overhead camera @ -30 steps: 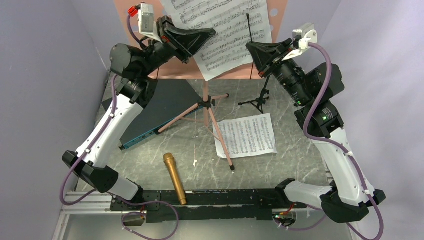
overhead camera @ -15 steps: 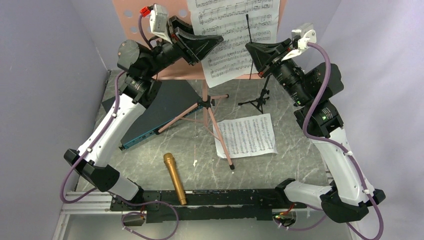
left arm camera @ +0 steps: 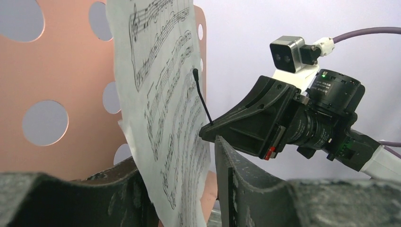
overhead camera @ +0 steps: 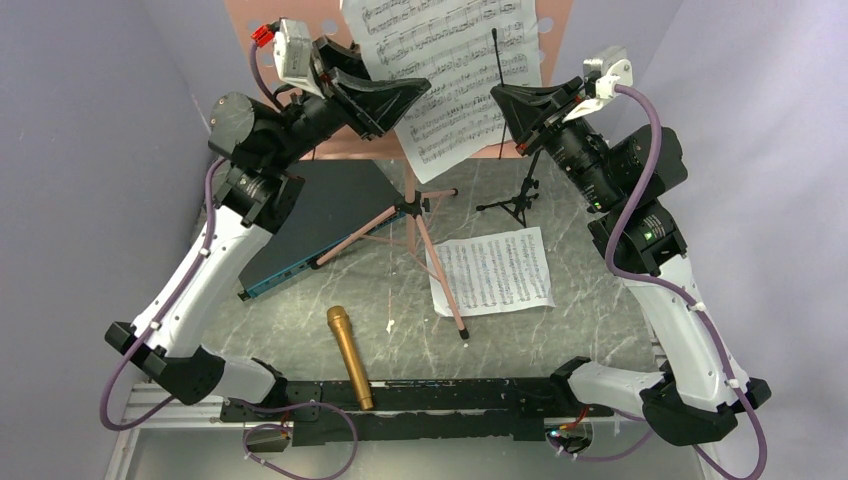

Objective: Set up the instrument practice props

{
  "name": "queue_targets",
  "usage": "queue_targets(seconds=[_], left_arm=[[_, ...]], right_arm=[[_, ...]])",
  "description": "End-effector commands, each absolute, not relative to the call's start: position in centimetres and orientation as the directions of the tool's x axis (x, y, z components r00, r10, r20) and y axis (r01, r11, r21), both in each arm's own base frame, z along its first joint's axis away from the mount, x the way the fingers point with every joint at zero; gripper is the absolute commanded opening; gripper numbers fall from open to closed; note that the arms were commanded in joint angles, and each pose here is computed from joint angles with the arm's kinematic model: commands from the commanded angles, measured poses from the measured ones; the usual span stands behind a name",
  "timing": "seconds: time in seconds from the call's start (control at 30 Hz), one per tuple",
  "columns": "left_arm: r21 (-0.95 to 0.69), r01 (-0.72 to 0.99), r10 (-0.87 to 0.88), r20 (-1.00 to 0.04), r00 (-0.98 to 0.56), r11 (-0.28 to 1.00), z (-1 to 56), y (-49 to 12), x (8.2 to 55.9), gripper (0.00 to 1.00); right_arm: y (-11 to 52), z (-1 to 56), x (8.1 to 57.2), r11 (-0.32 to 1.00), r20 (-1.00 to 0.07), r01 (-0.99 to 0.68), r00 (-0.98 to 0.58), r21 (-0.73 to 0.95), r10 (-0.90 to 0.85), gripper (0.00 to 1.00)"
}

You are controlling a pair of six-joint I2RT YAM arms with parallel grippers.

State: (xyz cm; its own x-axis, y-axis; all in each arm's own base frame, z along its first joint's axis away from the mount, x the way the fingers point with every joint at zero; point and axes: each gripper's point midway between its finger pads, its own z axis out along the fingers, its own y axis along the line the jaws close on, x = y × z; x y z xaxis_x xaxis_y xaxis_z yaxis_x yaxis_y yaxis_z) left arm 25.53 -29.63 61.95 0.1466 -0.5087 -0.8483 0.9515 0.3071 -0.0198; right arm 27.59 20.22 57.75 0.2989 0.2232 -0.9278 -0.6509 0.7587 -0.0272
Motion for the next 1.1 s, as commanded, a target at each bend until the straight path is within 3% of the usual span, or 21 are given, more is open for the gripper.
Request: queue_targets(seconds=[0.0, 0.3, 0.5, 0.87, 1.0, 1.07], left_arm=[[-0.005, 0.936, -0.501, -0.846, 0.184, 0.352, 62.4, -28.6, 24.8, 0.44], [0.023, 0.933, -0.495, -0.843, 0.212, 0.360, 63.1, -28.8, 25.3, 0.09], [0.046, 0.952, -0.490, -0.849, 0.197, 0.303, 63.4, -30.1, 25.3, 0.03], [0.059, 0.972, -0.514, -0.840, 0.172, 0.229, 64.3, -31.3, 25.1, 0.07], [0.065, 0.970, -0.521, -0.834, 0.181, 0.233, 64.3, -31.2, 24.8, 0.28], [0.064, 0.970, -0.521, -0.834, 0.181, 0.236, 64.2, -31.1, 24.7, 0.35]], right_arm=[[20.1, 58.6, 27.0, 0.752, -0.916, -0.659, 0.318, -0.028, 0.245, 0.00], [20.1, 58.6, 26.9, 0.749, -0.916, -0.662, 0.318, -0.031, 0.244, 0.00], [20.2, 58.6, 26.8, 0.744, -0.917, -0.667, 0.317, -0.034, 0.243, 0.00], [20.6, 58.2, 27.0, 0.736, -0.922, -0.677, 0.305, -0.032, 0.241, 0.00], [20.5, 58.2, 27.0, 0.736, -0.920, -0.676, 0.305, -0.029, 0.244, 0.00], [20.6, 58.2, 27.0, 0.736, -0.920, -0.676, 0.306, -0.029, 0.245, 0.06]])
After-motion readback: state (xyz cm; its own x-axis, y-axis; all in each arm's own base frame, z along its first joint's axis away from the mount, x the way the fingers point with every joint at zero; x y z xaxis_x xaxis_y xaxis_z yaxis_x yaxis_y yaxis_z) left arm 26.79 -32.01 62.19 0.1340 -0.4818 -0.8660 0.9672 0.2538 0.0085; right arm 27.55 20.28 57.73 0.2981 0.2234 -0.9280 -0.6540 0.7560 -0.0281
